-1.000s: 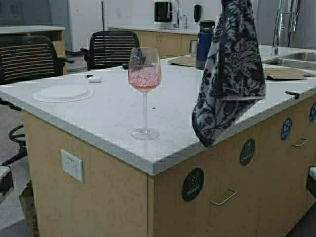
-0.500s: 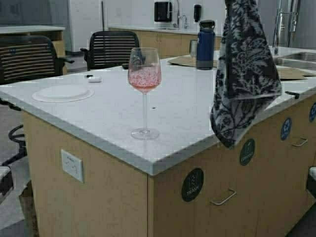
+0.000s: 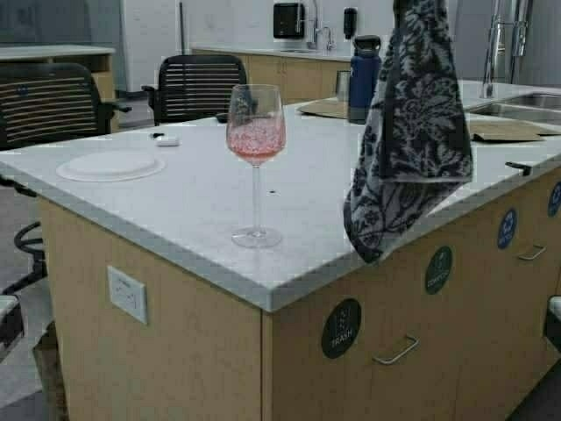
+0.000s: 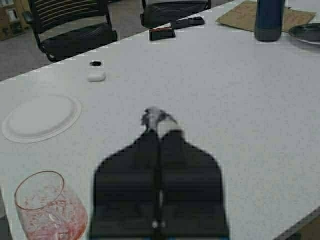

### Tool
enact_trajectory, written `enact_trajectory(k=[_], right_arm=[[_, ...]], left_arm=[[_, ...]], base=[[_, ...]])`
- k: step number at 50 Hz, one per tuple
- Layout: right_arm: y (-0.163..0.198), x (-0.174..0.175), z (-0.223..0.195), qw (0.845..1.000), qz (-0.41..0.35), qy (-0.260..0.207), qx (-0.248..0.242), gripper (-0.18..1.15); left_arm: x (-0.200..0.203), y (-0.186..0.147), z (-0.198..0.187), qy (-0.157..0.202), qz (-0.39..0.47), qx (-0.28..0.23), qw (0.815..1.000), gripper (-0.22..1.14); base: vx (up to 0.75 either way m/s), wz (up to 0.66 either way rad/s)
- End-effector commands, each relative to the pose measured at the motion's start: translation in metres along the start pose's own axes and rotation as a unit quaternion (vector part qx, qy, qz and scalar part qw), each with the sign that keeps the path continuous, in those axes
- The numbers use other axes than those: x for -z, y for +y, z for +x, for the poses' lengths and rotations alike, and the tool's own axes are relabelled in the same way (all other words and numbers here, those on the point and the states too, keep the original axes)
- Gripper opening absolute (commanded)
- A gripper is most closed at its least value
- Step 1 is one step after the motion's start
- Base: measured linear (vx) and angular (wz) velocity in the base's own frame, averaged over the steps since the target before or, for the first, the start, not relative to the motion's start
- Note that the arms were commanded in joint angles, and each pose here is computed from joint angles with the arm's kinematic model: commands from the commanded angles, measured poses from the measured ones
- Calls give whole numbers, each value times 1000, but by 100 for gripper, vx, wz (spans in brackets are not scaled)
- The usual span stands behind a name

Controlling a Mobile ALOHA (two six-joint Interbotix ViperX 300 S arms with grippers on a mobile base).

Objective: Get the cloth and wipe up the spill under the wine glass

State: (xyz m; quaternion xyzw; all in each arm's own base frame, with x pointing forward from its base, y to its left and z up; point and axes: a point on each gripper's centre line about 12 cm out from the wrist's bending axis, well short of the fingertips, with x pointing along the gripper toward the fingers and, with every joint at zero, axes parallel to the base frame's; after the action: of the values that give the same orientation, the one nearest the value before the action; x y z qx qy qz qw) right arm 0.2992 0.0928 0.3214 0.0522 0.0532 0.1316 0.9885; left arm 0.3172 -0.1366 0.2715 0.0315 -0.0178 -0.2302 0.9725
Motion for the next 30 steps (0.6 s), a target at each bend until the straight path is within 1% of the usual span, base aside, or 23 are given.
enact_trajectory(k=[1,8,15,20,30], right_arm=[[1,-15,-3,1000,-1,-26,-1,6],[2,-20,-2,999,-1,-34,-2,6],[2,-27,-2,999,0,-41,-2,6],[3,-28,-2,999,-1,-43,-3,6],[3,-27,-2,999,1,-42,-3,6]], left_arm=[[-16,1,4,-27,1,0,1000,87],[-15,1,3,-25,2,0,1000,87],[-20,1,0,-34,0,-1,999,87],[-23,1,-1,-41,-2,-1,999,87],[-22,1,-2,-41,-4,-1,999,87]], base=[[0,0],[0,0],[0,0],[0,0],[0,0]])
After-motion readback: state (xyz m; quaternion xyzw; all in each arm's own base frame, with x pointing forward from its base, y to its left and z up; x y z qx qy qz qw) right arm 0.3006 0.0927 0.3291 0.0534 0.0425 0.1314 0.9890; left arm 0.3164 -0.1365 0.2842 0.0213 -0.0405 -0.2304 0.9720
